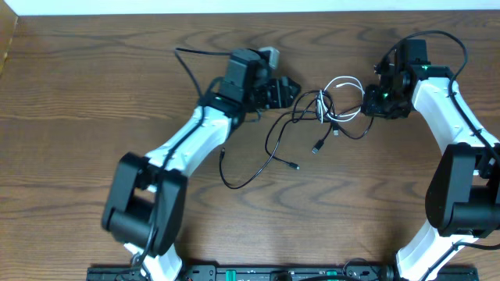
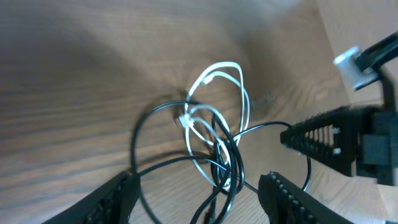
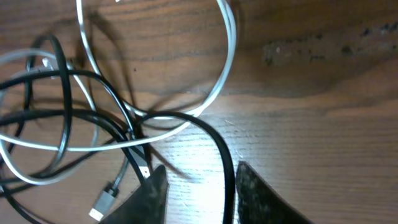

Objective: Untangle cables

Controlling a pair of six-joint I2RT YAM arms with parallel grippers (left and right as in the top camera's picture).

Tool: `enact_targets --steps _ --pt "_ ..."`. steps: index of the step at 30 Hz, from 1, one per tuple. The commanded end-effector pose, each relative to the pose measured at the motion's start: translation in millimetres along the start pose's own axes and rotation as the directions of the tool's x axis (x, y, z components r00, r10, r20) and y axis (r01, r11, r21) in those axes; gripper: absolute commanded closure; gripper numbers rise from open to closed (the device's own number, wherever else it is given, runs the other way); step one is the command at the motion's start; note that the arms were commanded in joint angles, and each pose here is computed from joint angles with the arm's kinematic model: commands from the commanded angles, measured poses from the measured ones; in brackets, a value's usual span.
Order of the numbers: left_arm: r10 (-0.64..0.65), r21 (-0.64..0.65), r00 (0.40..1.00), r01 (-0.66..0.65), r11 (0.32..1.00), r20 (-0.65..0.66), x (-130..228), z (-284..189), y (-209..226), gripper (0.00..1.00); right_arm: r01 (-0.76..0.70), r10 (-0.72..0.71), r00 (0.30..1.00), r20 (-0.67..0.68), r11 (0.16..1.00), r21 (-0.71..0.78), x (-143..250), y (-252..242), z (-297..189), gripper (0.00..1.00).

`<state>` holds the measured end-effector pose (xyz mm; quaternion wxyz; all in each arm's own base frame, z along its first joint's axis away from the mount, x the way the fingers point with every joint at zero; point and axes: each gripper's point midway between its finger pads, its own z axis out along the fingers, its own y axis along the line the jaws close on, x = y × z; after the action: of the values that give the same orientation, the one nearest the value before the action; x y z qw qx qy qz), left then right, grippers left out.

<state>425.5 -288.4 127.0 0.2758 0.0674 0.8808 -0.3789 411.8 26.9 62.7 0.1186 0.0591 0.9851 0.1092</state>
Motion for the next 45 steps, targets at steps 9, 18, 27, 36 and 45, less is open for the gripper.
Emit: enact_targets --steps 9,18,27,36,45 --pt "0.065 0.086 0.992 -0.056 0.995 -0.107 53.7 57.5 -21.1 0.31 0.010 -0.010 1.000 -0.013 1.000 -0.009 3.0 4.0 3.6 0.48" --pt "0.061 0.032 0.993 -0.058 0.998 -0.097 57.5 62.7 -17.4 0.92 0.020 -0.020 1.000 -0.007 0.999 -0.046 0.7 11.5 0.2 0.52" --pt "0.002 0.039 0.999 -0.004 0.999 0.038 -1.9 11.1 -25.8 0.93 0.247 -0.165 0.958 0.236 0.891 -0.381 -32.1 91.7 -82.4 0.46" --pt "0.021 0.117 0.986 -0.041 0.992 0.163 -40.5 -44.7 -73.2 0.92 0.380 -0.236 0.916 0.325 0.770 -0.512 -26.0 156.0 -107.9 0.44" --pt "-0.035 0.203 0.981 -0.005 0.979 0.191 -58.7 -80.5 -88.7 0.93 0.384 -0.252 0.911 0.326 0.806 -0.450 -25.1 177.9 -94.0 0.50"
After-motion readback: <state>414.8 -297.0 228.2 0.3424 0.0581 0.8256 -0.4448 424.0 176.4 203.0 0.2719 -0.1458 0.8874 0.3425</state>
